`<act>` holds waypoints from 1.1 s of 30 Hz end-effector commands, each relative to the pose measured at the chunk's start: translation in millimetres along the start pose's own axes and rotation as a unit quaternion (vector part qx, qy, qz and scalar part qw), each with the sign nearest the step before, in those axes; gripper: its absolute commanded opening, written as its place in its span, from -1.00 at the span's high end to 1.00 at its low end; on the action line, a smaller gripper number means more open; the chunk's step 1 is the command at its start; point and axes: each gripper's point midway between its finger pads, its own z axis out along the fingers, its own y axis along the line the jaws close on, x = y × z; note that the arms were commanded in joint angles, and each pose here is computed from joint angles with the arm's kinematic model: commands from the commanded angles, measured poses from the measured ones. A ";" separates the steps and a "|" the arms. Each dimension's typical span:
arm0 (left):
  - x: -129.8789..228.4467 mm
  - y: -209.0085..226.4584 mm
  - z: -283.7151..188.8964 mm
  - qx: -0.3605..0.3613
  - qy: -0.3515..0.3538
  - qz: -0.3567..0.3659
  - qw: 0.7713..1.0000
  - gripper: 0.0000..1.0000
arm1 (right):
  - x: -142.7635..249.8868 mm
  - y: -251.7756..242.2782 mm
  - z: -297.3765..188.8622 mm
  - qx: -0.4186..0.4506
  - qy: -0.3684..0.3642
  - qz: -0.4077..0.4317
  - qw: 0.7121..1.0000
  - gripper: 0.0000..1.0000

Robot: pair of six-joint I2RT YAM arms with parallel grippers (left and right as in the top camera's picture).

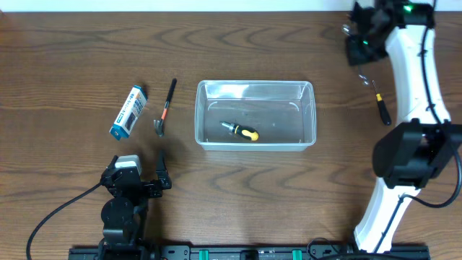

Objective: Pack container
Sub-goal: 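Carry the wrench into the container and open the right gripper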

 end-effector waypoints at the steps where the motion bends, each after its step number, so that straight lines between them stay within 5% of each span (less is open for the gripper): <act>1: 11.2 2.2 2.7 -0.004 0.012 0.005 1.000 -0.96 | -23.7 47.7 -26.5 -0.020 -0.039 -0.092 0.995 0.98; 17: 11.2 2.2 2.7 -0.004 0.012 0.005 1.000 -0.96 | 7.6 243.8 -53.1 -0.124 -0.032 -0.402 0.907 0.97; 25: 11.1 2.1 2.7 -0.004 0.012 0.005 1.000 -0.96 | 42.9 264.6 -29.5 -0.143 0.017 -0.468 0.872 0.97; 33: 11.2 2.2 2.7 -0.004 0.012 0.005 1.000 -0.96 | 77.6 250.7 23.6 -0.153 0.077 -0.458 0.872 0.97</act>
